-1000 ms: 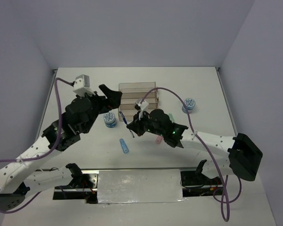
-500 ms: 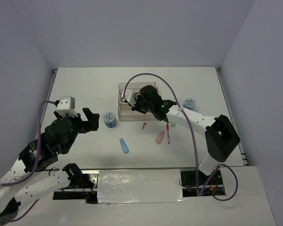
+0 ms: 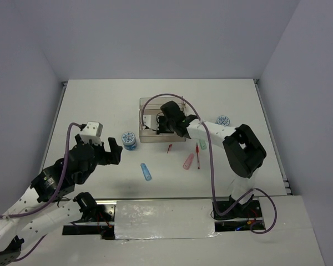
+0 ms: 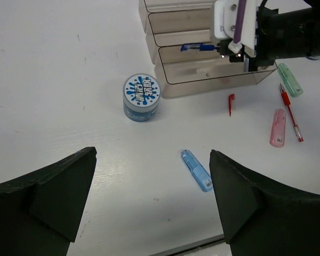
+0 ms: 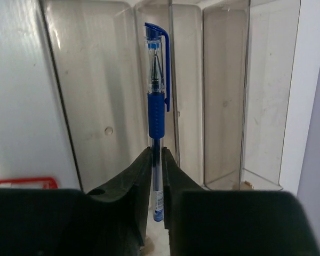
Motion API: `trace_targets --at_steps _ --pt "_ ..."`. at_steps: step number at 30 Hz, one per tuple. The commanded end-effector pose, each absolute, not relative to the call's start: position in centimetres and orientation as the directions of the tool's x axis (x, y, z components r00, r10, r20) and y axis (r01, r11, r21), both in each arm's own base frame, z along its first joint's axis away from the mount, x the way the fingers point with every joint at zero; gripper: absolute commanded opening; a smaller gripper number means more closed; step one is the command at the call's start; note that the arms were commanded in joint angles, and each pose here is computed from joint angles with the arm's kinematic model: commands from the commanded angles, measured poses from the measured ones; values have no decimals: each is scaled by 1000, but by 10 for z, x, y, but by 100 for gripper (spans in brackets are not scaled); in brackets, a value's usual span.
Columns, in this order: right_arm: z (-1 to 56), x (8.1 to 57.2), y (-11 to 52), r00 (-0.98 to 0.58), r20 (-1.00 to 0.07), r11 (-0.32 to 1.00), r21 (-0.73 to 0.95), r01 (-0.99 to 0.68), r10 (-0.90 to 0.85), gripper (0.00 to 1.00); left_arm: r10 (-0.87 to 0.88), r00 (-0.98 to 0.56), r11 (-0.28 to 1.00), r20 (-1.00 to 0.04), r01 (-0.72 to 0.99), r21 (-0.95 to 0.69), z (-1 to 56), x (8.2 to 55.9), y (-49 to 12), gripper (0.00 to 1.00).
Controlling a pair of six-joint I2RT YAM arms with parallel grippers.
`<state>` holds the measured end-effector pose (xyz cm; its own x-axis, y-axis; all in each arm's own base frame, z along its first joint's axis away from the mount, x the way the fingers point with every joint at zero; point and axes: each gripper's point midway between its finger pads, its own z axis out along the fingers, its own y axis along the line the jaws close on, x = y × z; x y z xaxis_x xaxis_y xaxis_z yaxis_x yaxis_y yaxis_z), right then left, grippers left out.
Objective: Sort the stationery into containers
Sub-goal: Place the pen in the storage box, then pick up the pen from the center of the board.
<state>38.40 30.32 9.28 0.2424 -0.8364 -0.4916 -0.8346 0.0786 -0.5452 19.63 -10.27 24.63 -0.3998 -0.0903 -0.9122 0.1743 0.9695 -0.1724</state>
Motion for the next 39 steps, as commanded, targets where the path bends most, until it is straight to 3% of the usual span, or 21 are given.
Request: trace_targets --at_steps 1,2,4,6,13,17,20,21,23,24,26,30,35,39 --pt "102 397 316 261 -504 75 -552 -831 -824 21 -98 -362 961 -927 207 -183 260 198 -106 99" --pt "99 398 315 253 -498 75 -548 -833 -829 24 -101 -354 960 -930 212 -185 262 198 -106 99" --pt "99 397 315 252 -502 77 -546 -834 -827 49 -117 -338 957 -934 212 -196 266 196 -103 99" --pt "106 396 315 261 -506 80 -557 -826 -822 53 -126 -328 955 -936 215 -203 269 195 -102 99" --pt "152 394 309 262 -554 150 -590 -793 -790 53 -123 -334 957 -935 208 -201 268 196 -102 99" --pt "230 400 298 166 -728 444 -565 -696 -665 53 -140 -332 964 -933 170 -205 267 197 -96 99" --pt "282 385 256 -46 -907 786 -336 -519 -419 55 -163 -326 973 -931 104 -207 266 199 -84 99" --pt "283 378 245 -167 -957 889 -146 -434 -239 59 -169 -319 977 -933 72 -201 266 200 -79 99" --pt "256 353 202 -325 -937 965 -39 -259 -125 69 -175 -322 979 -930 40 -198 264 202 -74 99" --pt "242 343 197 -386 -921 977 41 -211 -45 69 -174 -326 980 -929 32 -195 263 203 -73 99" --pt "199 317 180 -483 -874 982 40 -184 -55 74 -168 -332 981 -928 37 -190 262 205 -75 99" --pt "157 281 162 -605 -794 988 133 -77 60 74 -145 -368 981 -919 66 -181 255 206 -84 99" --pt "113 255 136 -696 -717 997 76 -19 41 73 -126 -385 979 -914 99 -177 252 207 -92 99" --pt "82 246 142 -773 -634 992 78 -98 -26 72 -109 -401 979 -910 113 -167 247 208 -97 99"
